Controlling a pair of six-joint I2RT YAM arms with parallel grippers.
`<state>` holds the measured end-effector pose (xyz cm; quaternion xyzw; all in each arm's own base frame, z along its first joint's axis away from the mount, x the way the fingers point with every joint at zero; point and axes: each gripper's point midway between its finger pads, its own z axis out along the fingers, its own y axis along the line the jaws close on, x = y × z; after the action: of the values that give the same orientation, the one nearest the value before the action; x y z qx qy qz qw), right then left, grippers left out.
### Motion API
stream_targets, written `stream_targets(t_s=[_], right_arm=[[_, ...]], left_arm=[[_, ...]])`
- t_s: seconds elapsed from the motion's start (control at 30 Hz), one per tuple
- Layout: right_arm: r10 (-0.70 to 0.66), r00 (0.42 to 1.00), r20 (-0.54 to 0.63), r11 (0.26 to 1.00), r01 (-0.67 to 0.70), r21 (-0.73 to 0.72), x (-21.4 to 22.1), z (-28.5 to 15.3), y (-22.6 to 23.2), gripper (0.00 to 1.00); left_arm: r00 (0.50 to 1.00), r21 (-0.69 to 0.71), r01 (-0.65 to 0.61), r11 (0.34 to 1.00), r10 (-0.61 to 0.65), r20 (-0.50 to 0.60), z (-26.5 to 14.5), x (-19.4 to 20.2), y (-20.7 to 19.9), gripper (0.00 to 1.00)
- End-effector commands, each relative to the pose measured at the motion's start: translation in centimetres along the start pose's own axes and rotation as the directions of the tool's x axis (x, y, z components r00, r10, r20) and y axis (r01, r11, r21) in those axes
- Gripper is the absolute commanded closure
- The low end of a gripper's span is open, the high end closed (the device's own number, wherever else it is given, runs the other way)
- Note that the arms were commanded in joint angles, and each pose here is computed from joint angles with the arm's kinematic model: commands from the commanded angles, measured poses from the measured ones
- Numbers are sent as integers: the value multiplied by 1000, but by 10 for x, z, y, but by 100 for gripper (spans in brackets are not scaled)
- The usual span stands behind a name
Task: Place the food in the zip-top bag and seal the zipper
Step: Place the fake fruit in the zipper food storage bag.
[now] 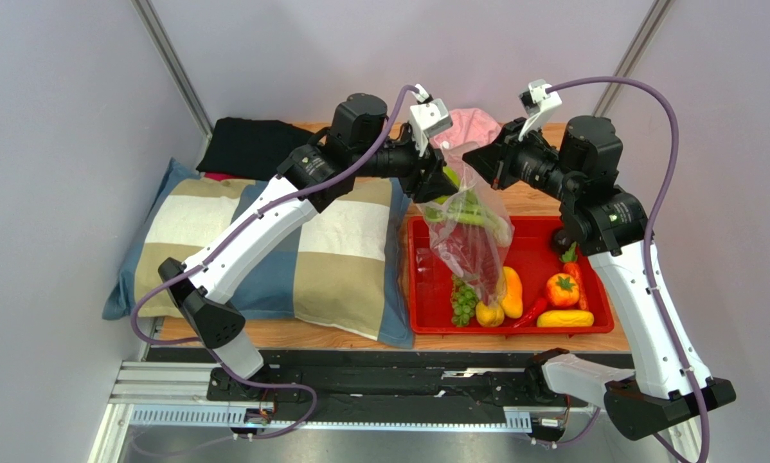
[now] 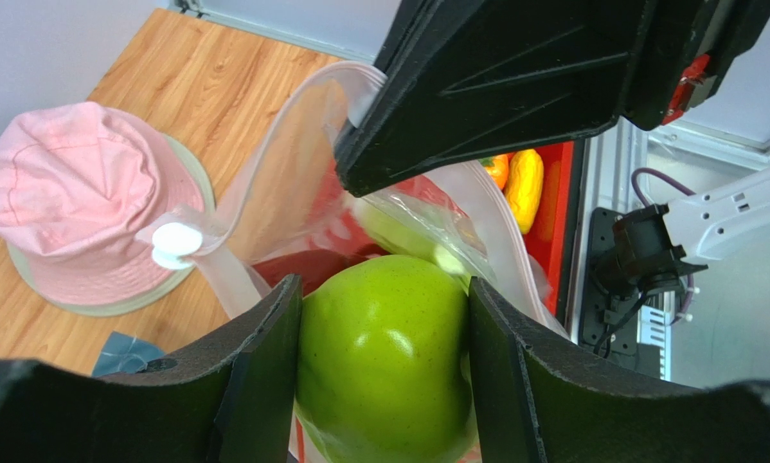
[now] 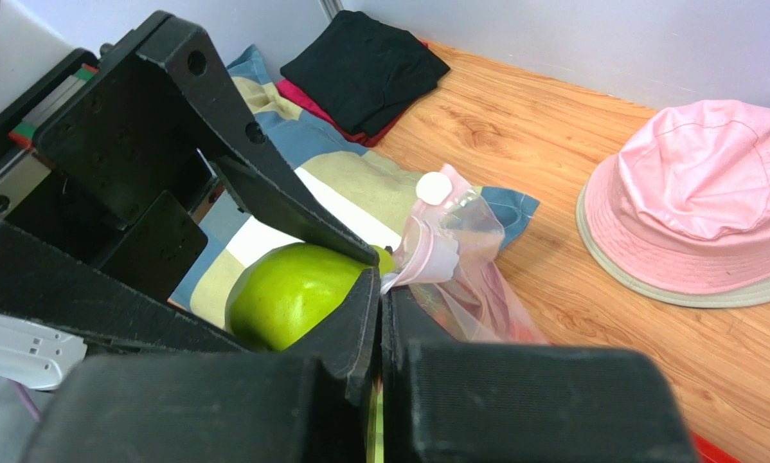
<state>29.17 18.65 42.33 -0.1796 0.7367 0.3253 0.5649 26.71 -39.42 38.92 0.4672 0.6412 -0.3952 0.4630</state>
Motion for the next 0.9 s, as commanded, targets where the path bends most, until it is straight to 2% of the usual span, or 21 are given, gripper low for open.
stream_targets(t_s=[0.0,0.13,0.27,0.47,0.53,0.57,0.67,0.87], right_arm=[[-91,984,150,996,94,-9,-42,-13,10,100],[-105,982,157,988,122,-99,-44,-15,27,100],[-128,979,159,975,153,-158,-42,-20,39,100],[-156,973,169,968,185,-172,-43,-23,43,100],[-164,972,169,968,191,-162,-43,-23,40,100],[-165,971,171,968,193,-160,-43,-23,40,100],[-171,970,170,967,198,-159,-42,-22,39,100],[-164,970,180,967,194,-165,-44,-19,39,100]], left_arm=[[999,40,-24,999,23,25,1,-12,-13,100],[998,-7,23,1000,-22,52,18,-21,-1,100],[990,-130,124,984,-115,75,30,-26,27,100],[951,-283,307,909,-284,120,38,-9,59,100],[918,-274,386,881,-339,205,32,-19,66,100],[911,-276,404,872,-358,204,35,-11,66,100],[881,-279,460,843,-396,257,33,-14,69,100],[837,-224,532,817,-467,284,38,-13,62,100]])
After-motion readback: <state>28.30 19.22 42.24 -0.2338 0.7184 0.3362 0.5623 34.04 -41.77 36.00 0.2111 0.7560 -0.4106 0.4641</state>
